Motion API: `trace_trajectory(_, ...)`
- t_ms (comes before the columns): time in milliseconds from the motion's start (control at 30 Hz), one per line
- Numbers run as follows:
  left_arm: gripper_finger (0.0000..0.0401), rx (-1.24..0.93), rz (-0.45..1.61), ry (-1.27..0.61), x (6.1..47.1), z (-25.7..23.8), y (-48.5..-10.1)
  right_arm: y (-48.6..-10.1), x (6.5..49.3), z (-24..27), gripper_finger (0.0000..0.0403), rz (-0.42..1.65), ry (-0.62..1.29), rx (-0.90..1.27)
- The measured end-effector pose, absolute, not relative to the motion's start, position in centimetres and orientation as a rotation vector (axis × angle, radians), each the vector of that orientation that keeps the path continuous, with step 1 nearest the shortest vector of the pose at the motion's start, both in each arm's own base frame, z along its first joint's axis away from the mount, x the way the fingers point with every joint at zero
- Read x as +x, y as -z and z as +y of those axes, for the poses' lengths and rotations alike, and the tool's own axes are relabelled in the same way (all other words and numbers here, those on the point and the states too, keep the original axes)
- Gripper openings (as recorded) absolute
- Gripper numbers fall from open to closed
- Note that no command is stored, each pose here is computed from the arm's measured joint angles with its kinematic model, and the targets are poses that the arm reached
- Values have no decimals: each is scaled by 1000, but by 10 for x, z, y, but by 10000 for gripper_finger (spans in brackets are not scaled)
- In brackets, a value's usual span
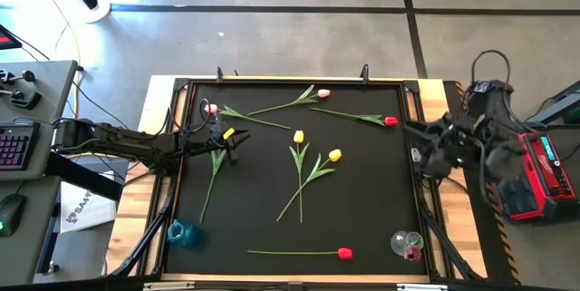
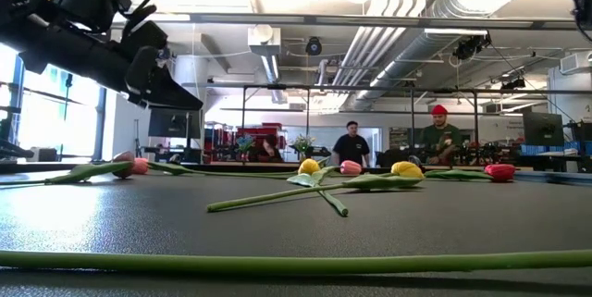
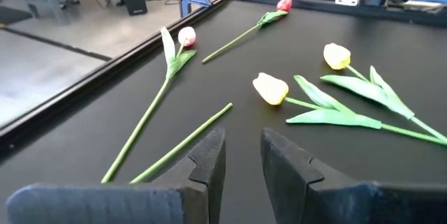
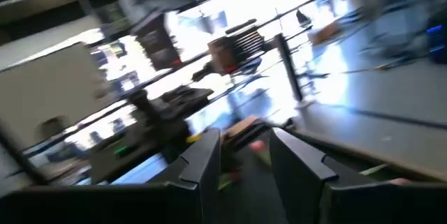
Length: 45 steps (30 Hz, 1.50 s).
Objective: Sort flowers into vase by color
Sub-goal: Put the right pink flower into the transparent vase
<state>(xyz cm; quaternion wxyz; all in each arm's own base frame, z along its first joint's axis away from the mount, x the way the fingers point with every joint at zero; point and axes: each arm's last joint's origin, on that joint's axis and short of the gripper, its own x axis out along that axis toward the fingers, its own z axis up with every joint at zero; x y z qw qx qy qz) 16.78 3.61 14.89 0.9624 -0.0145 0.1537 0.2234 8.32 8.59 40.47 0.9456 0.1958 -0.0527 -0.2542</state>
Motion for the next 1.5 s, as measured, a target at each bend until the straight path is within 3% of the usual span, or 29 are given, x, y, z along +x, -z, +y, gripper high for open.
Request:
trace_trajectory(267,81,5,320,-449,168,36,-149,-397,110,71,113,-126,766,311)
trace_trajectory(467,81,25,324,-445,168,36,-149,-385,137,61,113,-58,829,310)
trace_trajectory(967,81,98,385,-447,163,36,-139,-336,219,-2,113,292,930,547)
trace_trajectory(1333,81,31,373,-460,163,36,-139,-299,274,-53,113,274,1038,735)
trace_trajectory(1500,81,27,410,-461,161,36,-135,-275,302,-76,113,308,959,817)
